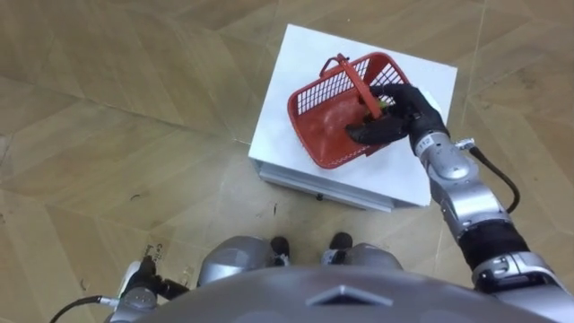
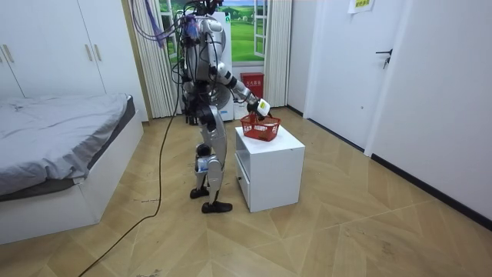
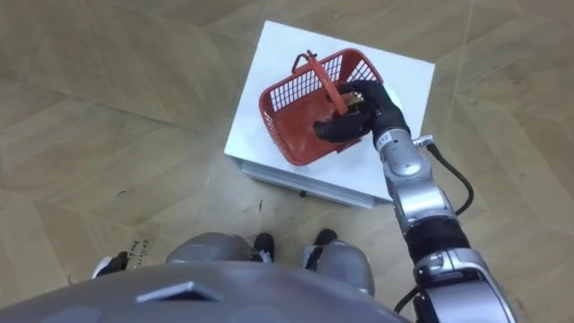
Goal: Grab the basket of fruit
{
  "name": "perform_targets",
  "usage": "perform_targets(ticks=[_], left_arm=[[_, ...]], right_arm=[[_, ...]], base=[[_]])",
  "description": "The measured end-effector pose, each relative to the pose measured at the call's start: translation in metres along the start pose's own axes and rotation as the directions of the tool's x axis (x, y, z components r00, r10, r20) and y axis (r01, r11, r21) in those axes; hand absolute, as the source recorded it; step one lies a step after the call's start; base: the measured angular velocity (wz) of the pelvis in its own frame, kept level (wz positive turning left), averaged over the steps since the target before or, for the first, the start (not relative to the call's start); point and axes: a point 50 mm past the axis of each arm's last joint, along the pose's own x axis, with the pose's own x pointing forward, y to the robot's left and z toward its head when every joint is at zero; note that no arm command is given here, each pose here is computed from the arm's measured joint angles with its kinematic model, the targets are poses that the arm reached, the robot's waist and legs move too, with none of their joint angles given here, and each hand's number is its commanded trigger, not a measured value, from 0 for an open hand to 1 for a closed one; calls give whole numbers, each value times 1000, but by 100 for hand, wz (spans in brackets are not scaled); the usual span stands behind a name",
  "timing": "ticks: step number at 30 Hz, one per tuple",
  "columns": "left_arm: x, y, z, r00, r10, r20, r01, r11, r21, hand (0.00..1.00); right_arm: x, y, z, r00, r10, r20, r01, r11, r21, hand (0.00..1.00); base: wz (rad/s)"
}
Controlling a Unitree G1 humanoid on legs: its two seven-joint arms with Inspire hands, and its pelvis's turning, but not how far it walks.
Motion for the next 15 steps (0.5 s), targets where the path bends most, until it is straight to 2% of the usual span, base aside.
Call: perform_targets(ticks=[8, 15], left_arm=[[-1, -4, -2, 1000, -13, -3, 13, 1000, 18, 0], [-4, -8, -20, 998, -16, -55, 15, 1000, -14, 0]], right_arm=[[0, 11, 0, 1000, 32, 0, -32, 1000, 2, 0], [-1, 14, 12, 998, 39, 56, -40, 999, 14, 0]], base=[[0], [1]])
